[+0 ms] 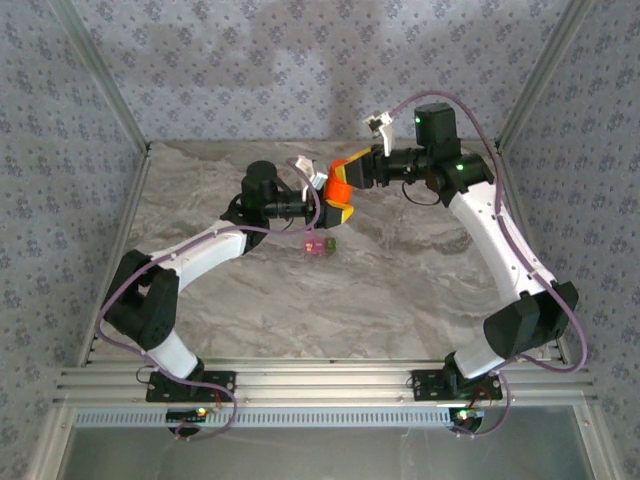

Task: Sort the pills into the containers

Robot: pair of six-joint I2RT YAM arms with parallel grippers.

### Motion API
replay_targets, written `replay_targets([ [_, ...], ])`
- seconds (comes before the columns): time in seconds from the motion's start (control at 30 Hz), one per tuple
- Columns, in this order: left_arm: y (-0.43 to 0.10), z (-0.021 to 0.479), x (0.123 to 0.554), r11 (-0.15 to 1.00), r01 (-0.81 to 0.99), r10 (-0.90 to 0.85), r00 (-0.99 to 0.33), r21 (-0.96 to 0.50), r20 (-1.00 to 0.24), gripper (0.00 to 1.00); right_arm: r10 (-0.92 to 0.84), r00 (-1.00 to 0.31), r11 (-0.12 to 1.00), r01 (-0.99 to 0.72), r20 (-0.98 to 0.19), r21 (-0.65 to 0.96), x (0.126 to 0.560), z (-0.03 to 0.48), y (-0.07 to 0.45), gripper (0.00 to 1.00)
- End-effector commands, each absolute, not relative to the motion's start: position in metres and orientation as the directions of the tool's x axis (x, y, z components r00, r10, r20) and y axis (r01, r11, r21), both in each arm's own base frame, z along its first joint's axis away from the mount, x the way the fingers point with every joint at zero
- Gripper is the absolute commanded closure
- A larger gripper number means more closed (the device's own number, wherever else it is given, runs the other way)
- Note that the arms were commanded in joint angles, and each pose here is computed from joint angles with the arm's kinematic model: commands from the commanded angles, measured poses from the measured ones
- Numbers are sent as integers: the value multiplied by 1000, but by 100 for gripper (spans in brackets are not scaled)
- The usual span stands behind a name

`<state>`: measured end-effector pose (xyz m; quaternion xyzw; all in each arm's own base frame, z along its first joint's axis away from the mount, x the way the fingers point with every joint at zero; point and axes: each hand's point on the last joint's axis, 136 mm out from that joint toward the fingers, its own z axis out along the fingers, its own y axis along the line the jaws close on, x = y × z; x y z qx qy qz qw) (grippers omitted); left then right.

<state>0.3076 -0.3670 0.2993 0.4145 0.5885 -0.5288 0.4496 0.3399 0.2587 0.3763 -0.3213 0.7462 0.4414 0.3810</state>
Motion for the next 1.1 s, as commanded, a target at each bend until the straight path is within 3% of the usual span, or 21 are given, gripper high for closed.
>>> replay_targets([
  [0.0,-368,328,312,116,977,-44,-177,-181,-983,100,-151,-522,448,-793,-839,413,336,369,256,49],
  [0.37,-364,333,326,231,961,-80,-136,-151,-987,100,-89,-596,648,-643,-798,408,352,328,263,51],
  [0.7,-371,326,326,242,958,-67,-144,-156,-987,100,-40,-622,685,-587,-782,432,357,322,272,50],
  [0.87,-369,325,329,258,952,-68,-150,-163,-986,100,-8,-616,673,-586,-788,452,357,337,265,43],
  [1.07,-368,322,333,277,945,-61,-162,-172,-985,100,75,-551,638,-614,-831,464,351,376,235,23],
])
